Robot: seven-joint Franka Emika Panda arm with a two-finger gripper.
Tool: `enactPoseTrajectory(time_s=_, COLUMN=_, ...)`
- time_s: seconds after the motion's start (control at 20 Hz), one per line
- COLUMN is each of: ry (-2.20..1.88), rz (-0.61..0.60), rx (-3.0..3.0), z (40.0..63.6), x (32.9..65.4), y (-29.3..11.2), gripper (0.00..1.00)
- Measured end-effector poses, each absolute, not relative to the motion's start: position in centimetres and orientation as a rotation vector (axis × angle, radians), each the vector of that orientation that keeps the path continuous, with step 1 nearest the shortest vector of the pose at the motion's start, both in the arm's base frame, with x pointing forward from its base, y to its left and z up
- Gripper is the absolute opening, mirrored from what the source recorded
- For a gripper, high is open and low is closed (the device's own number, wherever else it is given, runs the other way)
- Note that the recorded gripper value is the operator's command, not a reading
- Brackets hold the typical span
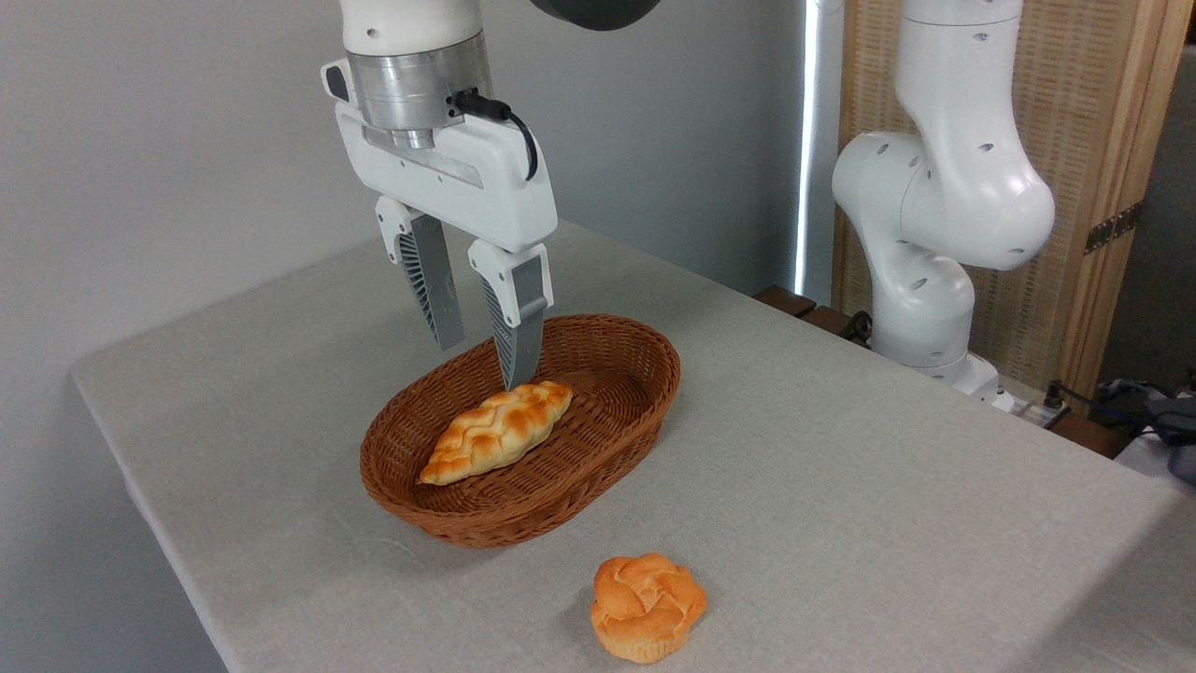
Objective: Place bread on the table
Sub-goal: 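Move the open gripper over the braided bread roll in the basket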
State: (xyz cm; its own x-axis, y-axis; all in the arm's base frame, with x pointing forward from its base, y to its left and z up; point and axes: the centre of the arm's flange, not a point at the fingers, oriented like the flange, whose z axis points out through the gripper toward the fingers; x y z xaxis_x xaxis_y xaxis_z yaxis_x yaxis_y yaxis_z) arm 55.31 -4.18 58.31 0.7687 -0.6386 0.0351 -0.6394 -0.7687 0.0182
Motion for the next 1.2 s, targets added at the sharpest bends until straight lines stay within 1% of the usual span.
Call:
enactPoseTrajectory(time_s=0.35, ry=-1.068, rz=0.031, rx=2.921, z=57.9, x=55.5, y=-4.6, gripper=1.00)
enactPoseTrajectory(time_s=0.55, ry=-1.068, rz=0.049, rx=2.925, z=58.5, x=55.6, y=-4.6, gripper=1.00)
enactPoseTrajectory(time_s=0.8, ry=-1.093, rz=0.047, rx=2.914, z=58.4, x=55.5, y=-5.6, gripper=1.00)
enactPoseTrajectory(time_s=0.95, ry=-1.103, rz=0.027, rx=2.905, z=57.8, x=55.0, y=-6.0, gripper=1.00)
enactPoseTrajectory(time_s=1.05, ry=-1.135, rz=0.018, rx=2.889, z=56.9, x=54.3, y=-7.3, gripper=1.00)
enactPoseTrajectory(time_s=1.1, ry=-1.147, rz=0.036, rx=2.885, z=56.7, x=54.1, y=-7.8, gripper=1.00)
enactPoseTrajectory(time_s=1.2, ry=-1.151, rz=0.180, rx=2.859, z=55.8, x=53.0, y=-9.2, gripper=1.00)
